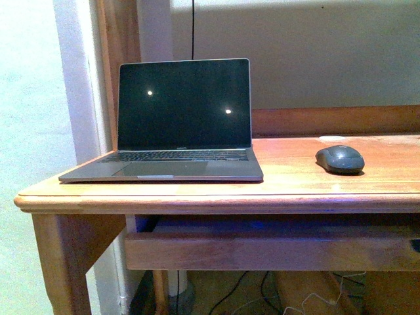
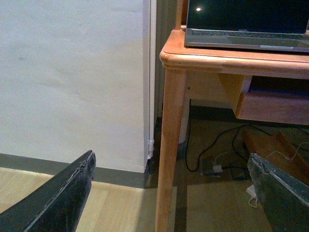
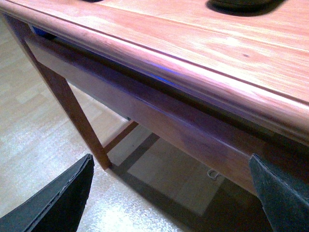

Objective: Place mouse

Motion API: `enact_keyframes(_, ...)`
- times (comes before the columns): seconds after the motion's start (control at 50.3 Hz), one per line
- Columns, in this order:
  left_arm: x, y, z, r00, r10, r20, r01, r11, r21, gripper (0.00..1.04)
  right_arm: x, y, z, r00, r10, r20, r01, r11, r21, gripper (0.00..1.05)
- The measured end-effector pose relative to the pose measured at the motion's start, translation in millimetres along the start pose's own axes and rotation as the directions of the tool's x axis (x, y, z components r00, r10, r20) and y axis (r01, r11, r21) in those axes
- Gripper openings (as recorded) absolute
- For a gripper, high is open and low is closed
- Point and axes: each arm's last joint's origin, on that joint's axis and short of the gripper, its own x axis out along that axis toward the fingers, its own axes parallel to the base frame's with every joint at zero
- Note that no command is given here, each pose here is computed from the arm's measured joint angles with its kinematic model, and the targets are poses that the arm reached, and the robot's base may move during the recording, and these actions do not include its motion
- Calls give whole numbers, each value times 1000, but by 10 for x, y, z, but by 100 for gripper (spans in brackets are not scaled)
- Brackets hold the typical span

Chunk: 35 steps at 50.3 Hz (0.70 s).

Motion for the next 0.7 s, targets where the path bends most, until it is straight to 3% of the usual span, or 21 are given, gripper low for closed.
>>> enact_keyframes(0.179, 0, 0, 0, 1000, 0, 0, 0, 1000, 0, 97, -560, -174, -26, 998, -48, 45, 47, 999, 28, 97)
enact_keyframes(0.278, 0, 0, 0, 1000, 0, 0, 0, 1000, 0, 97, -946, -221, 41, 979, -169, 111, 165, 985, 40, 97)
enact_keyframes(0.378, 0, 0, 0, 1000, 0, 0, 0, 1000, 0, 97, -1205, -58, -26, 948, -278, 155, 265, 959, 102, 97)
enact_keyframes(0.458, 0, 0, 0, 1000, 0, 0, 0, 1000, 0, 97, -1291, 136, -170, 916, -386, 113, 360, 912, 198, 97)
enact_keyframes(0.597, 0, 0, 0, 1000, 0, 0, 0, 1000, 0, 97, -1309, 181, -204, 909, -404, 105, 371, 897, 238, 97)
enact_keyframes(0.617, 0, 0, 0, 1000, 0, 0, 0, 1000, 0, 97, -1306, 181, -206, 895, -433, 106, 401, 885, 237, 96)
enact_keyframes(0.696, 0, 0, 0, 1000, 0, 0, 0, 1000, 0, 97, -1255, 300, -252, 761, -624, 177, 600, 781, 174, 81)
